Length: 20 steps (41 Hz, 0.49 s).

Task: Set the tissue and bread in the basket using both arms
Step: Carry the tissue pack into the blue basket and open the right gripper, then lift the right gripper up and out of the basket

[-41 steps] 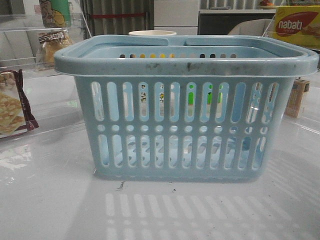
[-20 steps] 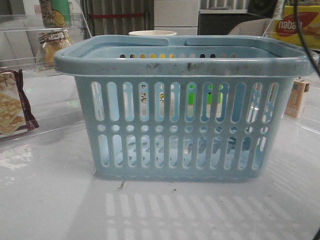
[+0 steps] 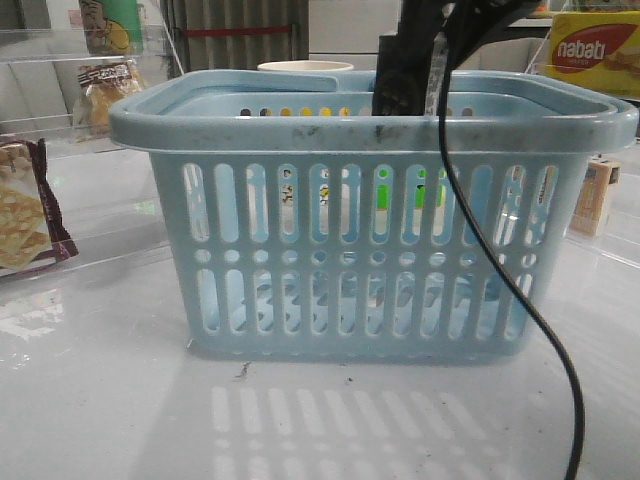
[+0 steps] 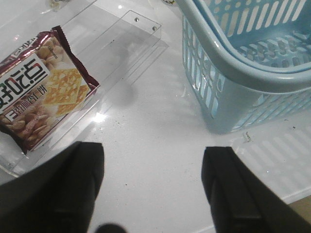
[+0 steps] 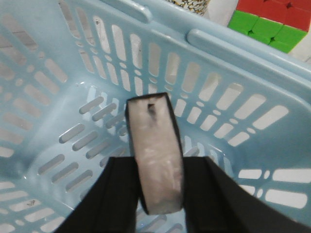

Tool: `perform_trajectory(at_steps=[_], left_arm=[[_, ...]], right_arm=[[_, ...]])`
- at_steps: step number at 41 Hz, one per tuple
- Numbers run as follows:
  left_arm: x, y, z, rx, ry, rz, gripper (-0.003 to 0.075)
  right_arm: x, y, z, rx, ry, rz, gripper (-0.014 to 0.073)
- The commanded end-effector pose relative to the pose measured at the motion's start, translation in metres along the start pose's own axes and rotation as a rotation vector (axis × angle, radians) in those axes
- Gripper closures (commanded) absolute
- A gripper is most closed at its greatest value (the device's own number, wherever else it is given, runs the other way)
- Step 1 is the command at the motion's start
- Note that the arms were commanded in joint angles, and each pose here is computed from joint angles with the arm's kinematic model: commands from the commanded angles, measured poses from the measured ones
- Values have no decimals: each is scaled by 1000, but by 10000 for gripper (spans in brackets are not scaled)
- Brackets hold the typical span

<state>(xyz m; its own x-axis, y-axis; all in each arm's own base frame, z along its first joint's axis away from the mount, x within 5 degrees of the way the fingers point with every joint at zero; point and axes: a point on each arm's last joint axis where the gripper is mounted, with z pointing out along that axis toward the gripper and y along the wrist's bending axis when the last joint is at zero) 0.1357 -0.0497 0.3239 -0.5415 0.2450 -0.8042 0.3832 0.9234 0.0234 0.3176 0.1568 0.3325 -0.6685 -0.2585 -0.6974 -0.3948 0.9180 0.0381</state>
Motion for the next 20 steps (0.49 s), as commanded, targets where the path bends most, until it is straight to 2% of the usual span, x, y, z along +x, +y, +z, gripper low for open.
perform_trajectory(at_steps=[1,9,20], left_arm=[[-14,-1,-6,1,-101,-1,232],[-14,-1,-6,1,-101,-1,232],[-14,-1,-6,1,-101,-1,232]], right_arm=[[-20,1,-24,-10,-156,-11,114],[-23,5,-65,-20,-258,-80,153],[16,1,-128,-18,-358,-109,193]])
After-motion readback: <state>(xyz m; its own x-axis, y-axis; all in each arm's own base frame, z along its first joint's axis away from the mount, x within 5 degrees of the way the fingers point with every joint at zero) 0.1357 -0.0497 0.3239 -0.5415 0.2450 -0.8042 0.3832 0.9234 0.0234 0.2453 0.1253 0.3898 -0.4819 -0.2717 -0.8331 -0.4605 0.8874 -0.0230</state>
